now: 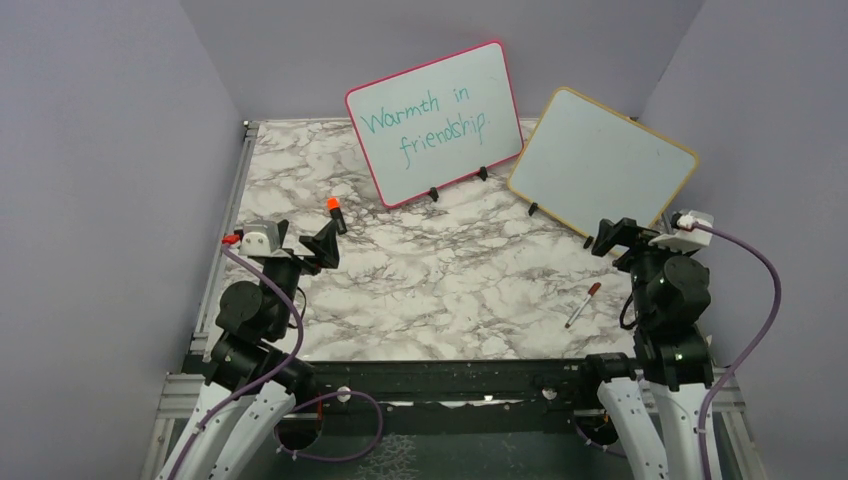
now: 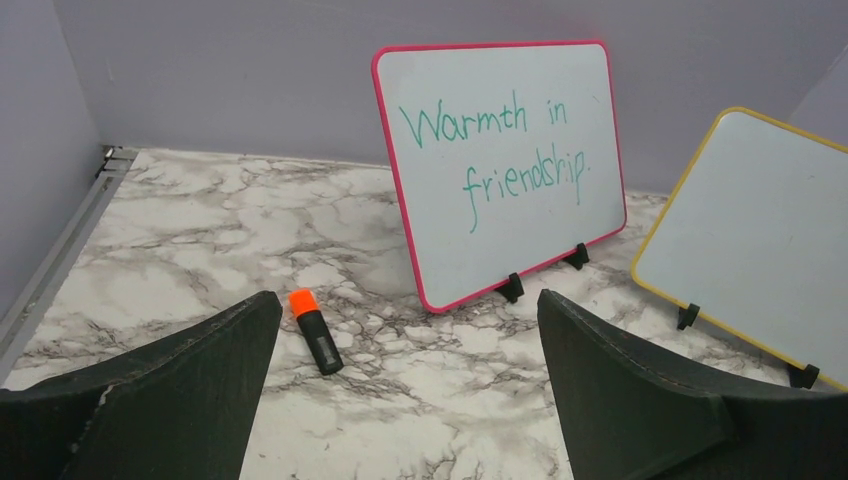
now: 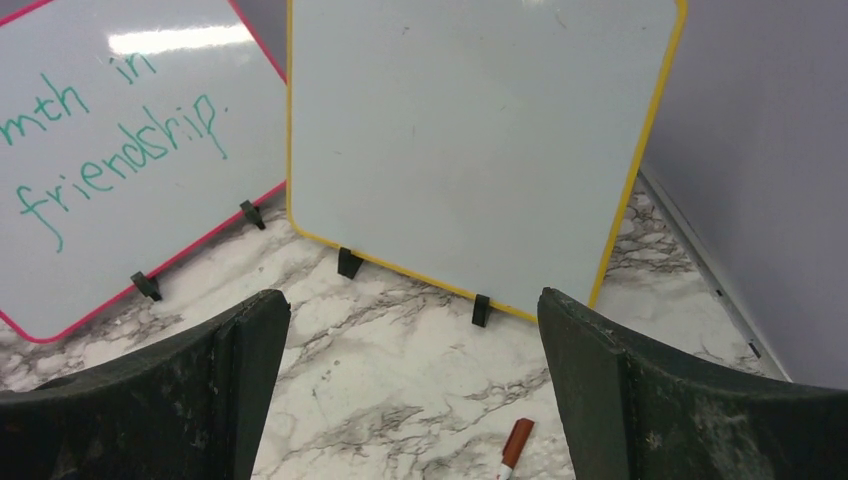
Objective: Write a sentence on the whiteboard
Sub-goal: Move the whiteboard to the center of the board.
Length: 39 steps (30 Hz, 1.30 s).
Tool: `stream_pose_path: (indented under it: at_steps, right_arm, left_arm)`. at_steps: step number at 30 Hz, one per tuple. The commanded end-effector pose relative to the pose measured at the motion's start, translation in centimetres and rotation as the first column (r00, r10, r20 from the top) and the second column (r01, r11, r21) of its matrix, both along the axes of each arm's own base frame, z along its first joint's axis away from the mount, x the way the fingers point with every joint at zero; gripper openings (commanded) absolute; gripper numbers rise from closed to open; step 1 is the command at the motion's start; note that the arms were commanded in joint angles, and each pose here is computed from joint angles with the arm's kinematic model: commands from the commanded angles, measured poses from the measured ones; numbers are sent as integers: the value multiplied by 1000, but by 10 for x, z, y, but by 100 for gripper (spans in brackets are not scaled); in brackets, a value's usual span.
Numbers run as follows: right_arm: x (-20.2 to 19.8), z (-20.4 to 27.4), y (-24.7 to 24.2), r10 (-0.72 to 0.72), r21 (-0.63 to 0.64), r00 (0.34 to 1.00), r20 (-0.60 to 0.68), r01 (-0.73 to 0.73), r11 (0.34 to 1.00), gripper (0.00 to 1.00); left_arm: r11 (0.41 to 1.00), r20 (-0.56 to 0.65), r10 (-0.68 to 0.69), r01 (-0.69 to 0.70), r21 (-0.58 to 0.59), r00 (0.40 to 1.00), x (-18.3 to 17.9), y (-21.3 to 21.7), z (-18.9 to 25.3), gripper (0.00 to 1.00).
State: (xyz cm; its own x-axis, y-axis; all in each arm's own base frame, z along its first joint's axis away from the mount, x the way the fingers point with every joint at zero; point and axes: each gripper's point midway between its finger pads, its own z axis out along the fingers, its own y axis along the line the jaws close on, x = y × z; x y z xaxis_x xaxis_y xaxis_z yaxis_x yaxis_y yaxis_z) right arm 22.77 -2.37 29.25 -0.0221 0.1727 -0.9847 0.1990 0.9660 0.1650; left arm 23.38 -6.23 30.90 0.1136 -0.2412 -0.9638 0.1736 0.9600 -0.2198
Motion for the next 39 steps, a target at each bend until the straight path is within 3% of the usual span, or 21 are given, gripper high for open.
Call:
stream_pose_path:
  at_steps: [1,8,17,23,28,39]
  right_arm:
    - [13,-16,13,55,61,995,-82,-50,997,100]
    - [54,-78,23,78,153,954,-290,-35,988,96]
    - [102,-139,33,42,234,917,-397,57,971,95]
    - [125,-162,50,-67,158,903,-424,147,976,93]
    - [146,-182,56,-178,124,869,-461,262,957,85]
    - [191,-207,81,-300,37,811,-503,367,930,71]
  left_arm:
    - [1000,17,4,-3,-26,1000,-4,3,8,99]
    - [999,-6,-34,34,-24,999,0,-7,1,99]
    - [1000,-32,-11,11,-17,999,7,-6,-5,99]
    - [1000,-57,-24,23,-6,998,12,-11,-13,99]
    - [1000,-77,-16,17,13,997,15,-12,-18,99]
    - [999,-79,-28,30,26,997,16,-17,-19,99]
